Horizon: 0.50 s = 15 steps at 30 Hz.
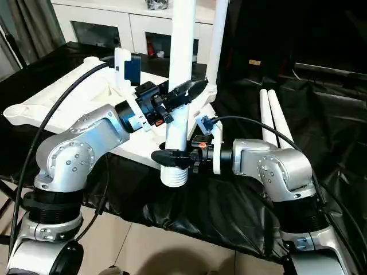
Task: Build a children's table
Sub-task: Pick table leg
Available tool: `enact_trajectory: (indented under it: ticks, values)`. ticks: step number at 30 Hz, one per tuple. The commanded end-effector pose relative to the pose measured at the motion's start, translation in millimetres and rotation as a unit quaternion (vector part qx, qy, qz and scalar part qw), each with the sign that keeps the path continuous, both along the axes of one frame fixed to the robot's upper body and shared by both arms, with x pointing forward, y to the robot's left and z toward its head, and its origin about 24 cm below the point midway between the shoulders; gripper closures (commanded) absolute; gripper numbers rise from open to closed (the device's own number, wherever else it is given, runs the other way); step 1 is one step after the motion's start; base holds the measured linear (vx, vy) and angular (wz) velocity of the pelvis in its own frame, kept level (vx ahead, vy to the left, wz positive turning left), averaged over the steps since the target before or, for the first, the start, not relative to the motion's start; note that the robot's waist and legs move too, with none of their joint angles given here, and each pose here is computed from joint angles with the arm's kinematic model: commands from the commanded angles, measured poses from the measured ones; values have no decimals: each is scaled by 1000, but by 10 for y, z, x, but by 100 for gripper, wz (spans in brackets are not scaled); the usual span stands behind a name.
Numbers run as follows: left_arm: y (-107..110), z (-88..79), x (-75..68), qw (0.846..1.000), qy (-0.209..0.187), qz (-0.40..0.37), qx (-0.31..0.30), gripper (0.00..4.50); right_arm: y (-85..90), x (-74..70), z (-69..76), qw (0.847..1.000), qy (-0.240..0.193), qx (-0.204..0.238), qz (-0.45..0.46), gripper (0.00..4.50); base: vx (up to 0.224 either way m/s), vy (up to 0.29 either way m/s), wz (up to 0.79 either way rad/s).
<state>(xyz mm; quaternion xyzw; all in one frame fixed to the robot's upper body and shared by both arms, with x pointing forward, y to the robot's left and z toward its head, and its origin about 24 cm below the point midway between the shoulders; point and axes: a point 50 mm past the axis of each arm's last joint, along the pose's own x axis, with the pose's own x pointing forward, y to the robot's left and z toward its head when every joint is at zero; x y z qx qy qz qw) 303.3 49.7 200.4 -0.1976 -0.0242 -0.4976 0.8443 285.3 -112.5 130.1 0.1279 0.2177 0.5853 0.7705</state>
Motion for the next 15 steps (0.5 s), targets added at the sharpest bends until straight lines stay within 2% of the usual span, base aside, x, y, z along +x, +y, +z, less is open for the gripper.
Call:
enact_trajectory:
  ticks: [1,5,8,11,12,13,14,15]
  values:
    - [-10,115,-24,999,-27,-11,-19,195,-64,37,37,1000,-10,7,-28,247,0,0,0]
    - [14,237,-7,995,-66,24,-70,166,-109,65,89,998,-29,31,-54,257,0,0,0]
    - [75,301,10,991,-75,53,-101,166,-130,76,154,994,-46,62,-76,257,0,0,0]
    - [148,323,39,989,-62,71,-118,166,-193,83,224,987,-64,94,-111,257,0,0,0]
    - [177,315,59,989,-55,77,-116,166,-230,99,242,983,-71,101,-133,257,0,0,0]
    - [258,218,128,990,-45,115,-63,166,-295,124,242,976,-75,103,-179,257,0,0,0]
    - [258,218,128,990,-45,115,-63,166,-295,124,242,976,-75,103,-179,257,0,0,0]
    - [303,142,159,989,-49,141,-15,166,-326,137,214,971,-83,84,-206,257,0,0,0]
